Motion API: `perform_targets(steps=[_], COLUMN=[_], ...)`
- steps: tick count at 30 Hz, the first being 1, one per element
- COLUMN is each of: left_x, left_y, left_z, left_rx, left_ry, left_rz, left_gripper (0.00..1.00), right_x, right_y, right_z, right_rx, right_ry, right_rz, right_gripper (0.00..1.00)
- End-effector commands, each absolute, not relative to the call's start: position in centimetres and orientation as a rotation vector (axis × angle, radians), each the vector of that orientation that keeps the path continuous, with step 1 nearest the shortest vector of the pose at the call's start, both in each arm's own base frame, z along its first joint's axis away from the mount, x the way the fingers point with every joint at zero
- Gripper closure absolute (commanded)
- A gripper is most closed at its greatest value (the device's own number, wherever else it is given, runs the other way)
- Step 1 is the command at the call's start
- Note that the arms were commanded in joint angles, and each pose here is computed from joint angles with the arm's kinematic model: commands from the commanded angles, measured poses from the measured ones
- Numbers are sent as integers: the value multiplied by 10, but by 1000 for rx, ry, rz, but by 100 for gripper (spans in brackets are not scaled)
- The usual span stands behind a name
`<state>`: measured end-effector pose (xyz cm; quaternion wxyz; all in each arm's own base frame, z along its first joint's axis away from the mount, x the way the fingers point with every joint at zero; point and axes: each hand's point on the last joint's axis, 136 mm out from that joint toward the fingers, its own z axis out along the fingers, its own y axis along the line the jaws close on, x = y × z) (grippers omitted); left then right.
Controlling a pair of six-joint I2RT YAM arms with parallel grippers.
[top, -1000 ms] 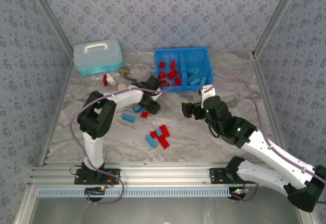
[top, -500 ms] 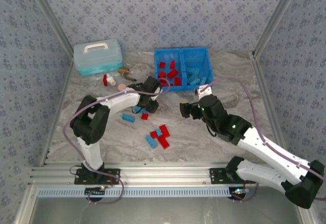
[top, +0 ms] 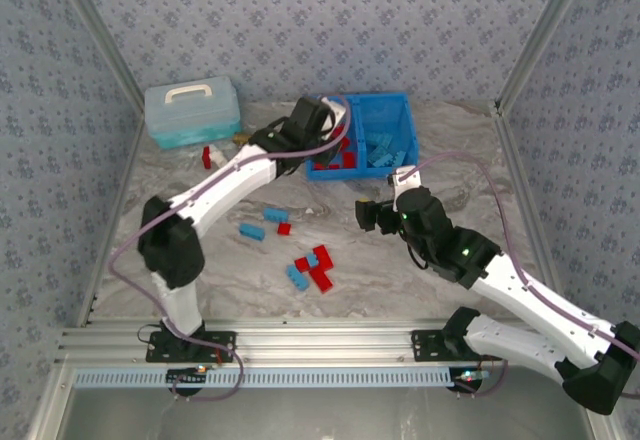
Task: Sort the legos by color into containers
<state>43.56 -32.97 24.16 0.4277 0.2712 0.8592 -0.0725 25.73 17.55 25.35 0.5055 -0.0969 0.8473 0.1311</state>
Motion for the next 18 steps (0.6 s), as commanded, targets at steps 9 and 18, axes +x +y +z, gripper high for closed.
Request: perform_targets(steps=[9,18], left_x=[557,569], left_y=[-335,-333], left_z=[186,175], left_rx=[565,538], left_ry=[2195,2217], left_rz=[-4,-29], left_gripper=[66,45], right_x=[250,257], right_y=[157,162], right_z=[257,269], right_rx=[-168,-184], right_ry=[2034,2013], right_rz=[308,302], right_gripper=[0,0])
